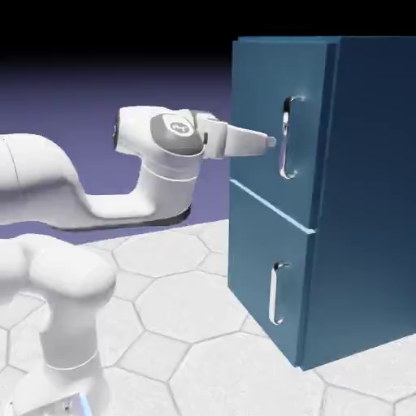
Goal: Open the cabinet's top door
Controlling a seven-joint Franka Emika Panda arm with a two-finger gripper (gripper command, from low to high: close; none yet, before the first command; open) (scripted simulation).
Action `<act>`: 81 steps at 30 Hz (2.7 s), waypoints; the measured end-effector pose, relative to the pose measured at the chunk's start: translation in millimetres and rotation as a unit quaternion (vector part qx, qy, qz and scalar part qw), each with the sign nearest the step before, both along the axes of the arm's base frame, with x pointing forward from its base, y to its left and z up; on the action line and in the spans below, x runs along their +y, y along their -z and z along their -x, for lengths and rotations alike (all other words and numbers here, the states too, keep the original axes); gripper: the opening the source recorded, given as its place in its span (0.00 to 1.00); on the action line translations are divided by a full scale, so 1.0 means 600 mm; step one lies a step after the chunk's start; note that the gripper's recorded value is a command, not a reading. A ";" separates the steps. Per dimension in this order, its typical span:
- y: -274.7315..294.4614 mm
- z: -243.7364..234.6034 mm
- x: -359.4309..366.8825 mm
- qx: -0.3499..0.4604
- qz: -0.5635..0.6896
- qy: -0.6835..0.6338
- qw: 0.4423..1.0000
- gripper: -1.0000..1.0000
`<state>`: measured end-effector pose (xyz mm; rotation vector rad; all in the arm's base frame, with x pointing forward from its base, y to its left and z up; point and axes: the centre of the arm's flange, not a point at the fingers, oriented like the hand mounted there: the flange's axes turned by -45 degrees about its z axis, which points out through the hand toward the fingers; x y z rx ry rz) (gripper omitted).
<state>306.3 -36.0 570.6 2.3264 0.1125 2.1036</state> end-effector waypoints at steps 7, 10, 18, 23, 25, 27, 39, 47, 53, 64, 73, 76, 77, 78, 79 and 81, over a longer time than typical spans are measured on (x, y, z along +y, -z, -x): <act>0.020 -0.008 -0.034 -0.049 -0.028 -0.002 0.998 0.50; 0.019 -0.039 -0.034 -0.049 -0.029 -0.003 0.998 0.50; 0.020 -0.061 -0.017 -0.050 -0.026 0.026 0.998 0.00; 0.020 0.008 0.021 -0.052 -0.023 0.092 0.994 0.00; 0.020 0.031 0.036 -0.052 -0.022 0.116 0.992 0.00; 0.020 0.052 0.052 -0.053 -0.020 0.139 0.989 0.00; 0.020 0.149 0.149 -0.055 -0.014 0.254 0.966 0.00; 0.020 0.197 0.219 -0.056 -0.010 0.324 0.944 0.00; 0.020 0.230 0.284 -0.056 -0.007 0.382 0.922 0.00; 0.020 0.272 0.446 -0.057 0.002 0.511 0.858 0.00; 0.020 0.272 0.577 -0.056 0.008 0.605 0.794 0.00; 0.020 0.267 0.613 -0.056 0.010 0.629 0.775 0.00; 0.020 0.265 0.624 -0.056 0.010 0.637 0.769 0.00; 0.020 0.263 0.635 -0.056 0.011 0.644 0.763 0.00; 0.020 0.260 0.646 -0.056 0.011 0.651 0.757 0.00; 0.020 0.255 0.667 -0.055 0.012 0.665 0.744 0.00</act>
